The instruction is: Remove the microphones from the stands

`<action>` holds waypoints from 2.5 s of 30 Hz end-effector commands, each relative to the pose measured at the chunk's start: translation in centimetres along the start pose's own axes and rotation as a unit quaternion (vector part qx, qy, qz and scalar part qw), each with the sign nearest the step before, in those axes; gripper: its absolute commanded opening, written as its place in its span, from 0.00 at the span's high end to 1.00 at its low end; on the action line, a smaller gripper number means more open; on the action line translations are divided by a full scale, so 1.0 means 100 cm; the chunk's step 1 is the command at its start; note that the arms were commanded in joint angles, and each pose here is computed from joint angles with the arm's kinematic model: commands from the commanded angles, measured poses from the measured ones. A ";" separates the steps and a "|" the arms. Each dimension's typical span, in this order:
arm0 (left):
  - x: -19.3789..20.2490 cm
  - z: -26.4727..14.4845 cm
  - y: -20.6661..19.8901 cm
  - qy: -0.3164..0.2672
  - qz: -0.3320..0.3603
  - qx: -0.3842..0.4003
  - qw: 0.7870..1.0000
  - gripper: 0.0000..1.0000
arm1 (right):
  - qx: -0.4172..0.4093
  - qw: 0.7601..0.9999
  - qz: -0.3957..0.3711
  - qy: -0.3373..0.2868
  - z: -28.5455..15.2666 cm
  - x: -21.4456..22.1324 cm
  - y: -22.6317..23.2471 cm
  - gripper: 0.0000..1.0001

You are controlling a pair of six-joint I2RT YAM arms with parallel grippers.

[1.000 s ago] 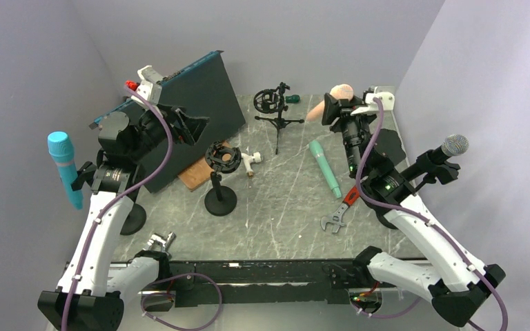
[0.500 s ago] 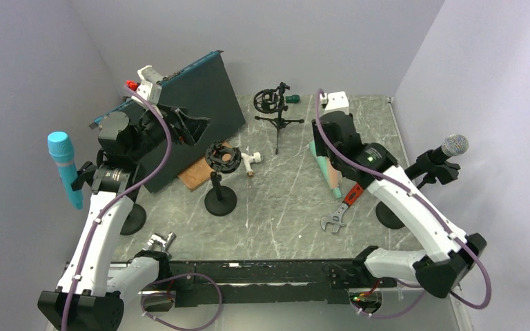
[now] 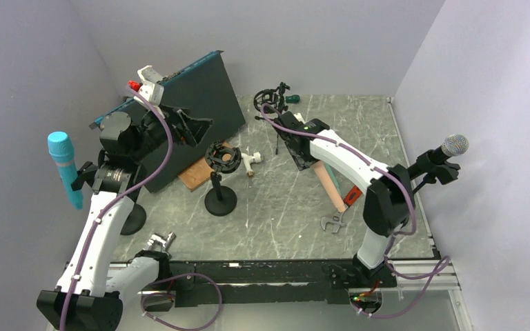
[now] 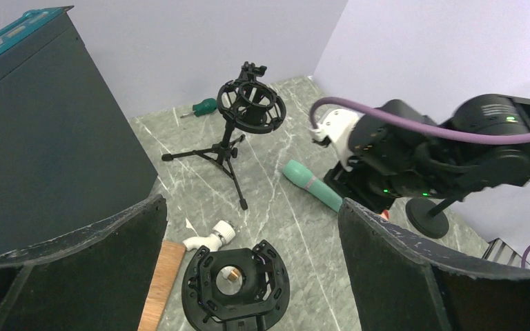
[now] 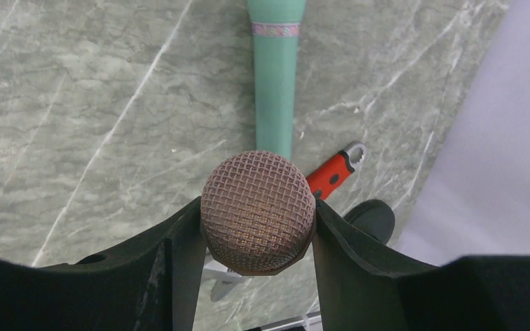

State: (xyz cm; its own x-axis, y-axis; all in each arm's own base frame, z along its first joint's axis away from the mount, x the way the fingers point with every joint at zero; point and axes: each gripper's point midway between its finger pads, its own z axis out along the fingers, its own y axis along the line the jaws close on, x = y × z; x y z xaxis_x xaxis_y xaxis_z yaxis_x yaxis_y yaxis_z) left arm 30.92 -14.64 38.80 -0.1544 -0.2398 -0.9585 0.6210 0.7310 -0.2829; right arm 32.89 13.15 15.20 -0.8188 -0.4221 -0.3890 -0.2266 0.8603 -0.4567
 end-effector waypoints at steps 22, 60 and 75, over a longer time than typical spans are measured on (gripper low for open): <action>-0.003 0.009 0.000 -0.005 0.001 0.010 1.000 0.03 | -0.106 0.981 0.056 -0.150 0.070 -0.085 0.034 1.00; 0.002 0.012 0.004 0.001 -0.005 0.007 1.000 0.04 | -0.086 0.971 0.084 -0.207 0.106 -0.078 0.031 0.20; 0.001 0.011 0.001 0.000 -0.005 0.011 1.000 0.03 | -0.168 0.924 0.188 -0.288 0.015 -0.126 -0.008 0.11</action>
State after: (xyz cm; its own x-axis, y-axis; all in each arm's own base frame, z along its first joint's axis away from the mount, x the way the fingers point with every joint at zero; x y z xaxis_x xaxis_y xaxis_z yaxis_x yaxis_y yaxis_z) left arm 32.08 -15.01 37.31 -0.2026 -0.2344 -0.9508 0.6109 0.7285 -0.3098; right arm 43.17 16.10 14.37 -0.5243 -0.2277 -0.8205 -0.1969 0.9699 -0.1433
